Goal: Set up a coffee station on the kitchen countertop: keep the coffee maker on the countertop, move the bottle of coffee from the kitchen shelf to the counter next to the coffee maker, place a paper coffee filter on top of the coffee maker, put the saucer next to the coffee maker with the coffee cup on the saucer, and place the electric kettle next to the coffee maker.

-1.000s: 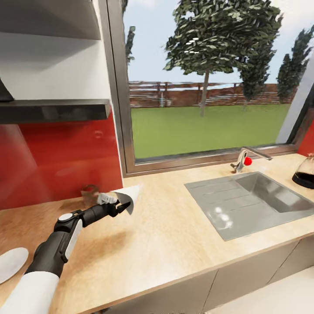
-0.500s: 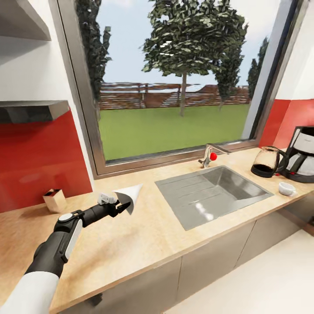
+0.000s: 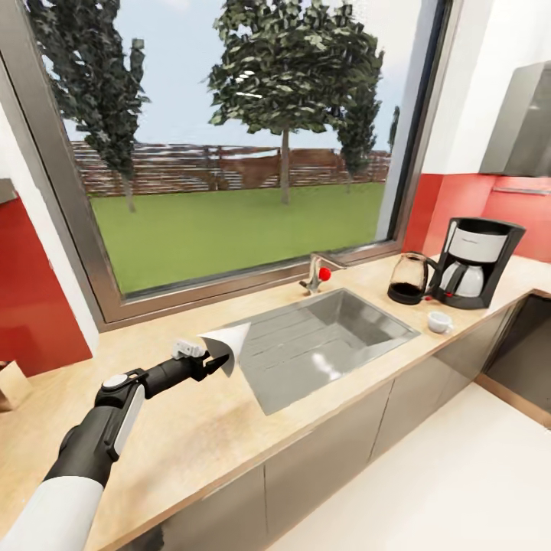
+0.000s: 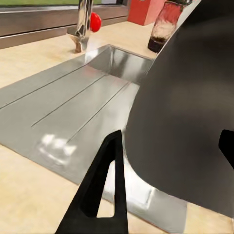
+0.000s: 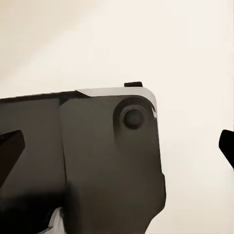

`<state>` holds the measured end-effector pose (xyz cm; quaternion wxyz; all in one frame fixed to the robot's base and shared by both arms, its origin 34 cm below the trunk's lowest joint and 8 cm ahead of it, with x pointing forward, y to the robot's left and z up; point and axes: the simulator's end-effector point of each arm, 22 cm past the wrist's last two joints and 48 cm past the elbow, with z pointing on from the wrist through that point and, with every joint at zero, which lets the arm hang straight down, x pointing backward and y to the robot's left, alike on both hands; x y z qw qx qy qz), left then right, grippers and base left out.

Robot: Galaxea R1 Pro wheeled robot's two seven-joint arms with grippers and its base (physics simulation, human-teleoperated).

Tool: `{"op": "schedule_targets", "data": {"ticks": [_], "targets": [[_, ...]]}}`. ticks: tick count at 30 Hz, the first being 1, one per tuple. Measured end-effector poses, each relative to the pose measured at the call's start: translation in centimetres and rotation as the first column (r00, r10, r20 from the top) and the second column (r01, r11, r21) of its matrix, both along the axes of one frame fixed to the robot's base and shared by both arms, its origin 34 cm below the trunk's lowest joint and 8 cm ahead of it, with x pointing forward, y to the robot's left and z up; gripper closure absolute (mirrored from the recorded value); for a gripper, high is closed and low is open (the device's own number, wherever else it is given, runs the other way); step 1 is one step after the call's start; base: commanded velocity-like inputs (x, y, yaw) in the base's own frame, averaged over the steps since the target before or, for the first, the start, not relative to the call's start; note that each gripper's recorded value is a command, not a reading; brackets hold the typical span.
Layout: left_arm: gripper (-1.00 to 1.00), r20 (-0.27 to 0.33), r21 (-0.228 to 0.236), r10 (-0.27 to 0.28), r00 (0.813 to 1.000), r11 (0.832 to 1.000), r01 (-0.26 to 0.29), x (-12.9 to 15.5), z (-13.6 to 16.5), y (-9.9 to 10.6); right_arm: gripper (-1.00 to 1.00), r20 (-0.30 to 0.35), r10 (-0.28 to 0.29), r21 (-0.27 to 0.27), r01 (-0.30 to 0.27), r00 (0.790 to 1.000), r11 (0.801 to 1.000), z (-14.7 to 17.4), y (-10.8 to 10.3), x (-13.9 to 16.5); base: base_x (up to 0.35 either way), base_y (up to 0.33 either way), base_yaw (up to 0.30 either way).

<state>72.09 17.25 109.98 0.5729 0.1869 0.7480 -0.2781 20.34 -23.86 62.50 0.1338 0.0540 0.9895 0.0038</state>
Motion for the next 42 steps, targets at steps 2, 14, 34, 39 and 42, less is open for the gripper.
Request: {"op": "schedule_targets", "data": {"ticks": [2,14,34,39,42], "targets": [[1.0,0.0,0.0,0.0,1.0,1.0,0.0,0.0,0.0,0.0,-1.0,0.0,0.0,0.0,0.0,1.0,1.0,0.0,0.0,0.0,0.228,-0.209,-0.263],[1.0,0.002,-0.001,-0.001,1.0,1.0,0.001,0.02,0.04,-0.08,-1.0,-0.001,0.0,0.0,0.0,1.0,1.0,-0.01,0.01,-0.06,0.23,-0.208,-0.263],[1.0,0.001,-0.001,-0.001,1.0,1.0,0.001,0.02,0.01,-0.07,-1.0,-0.002,0.0,0.0,0.0,1.0,1.0,-0.02,0.01,-0.07,0.211,-0.208,-0.263],[1.0,0.001,-0.001,-0.001,1.0,1.0,0.001,0.04,0.02,-0.07,-1.0,-0.002,0.0,0.0,0.0,1.0,1.0,-0.02,0.01,-0.06,0.033,-0.266,-0.263],[1.0,0.0,-0.001,-0.001,1.0,1.0,0.001,0.04,-0.01,-0.08,-1.0,-0.002,0.0,0.0,0.0,1.0,1.0,-0.02,0.01,-0.06,0.007,-0.271,-0.263]]}}
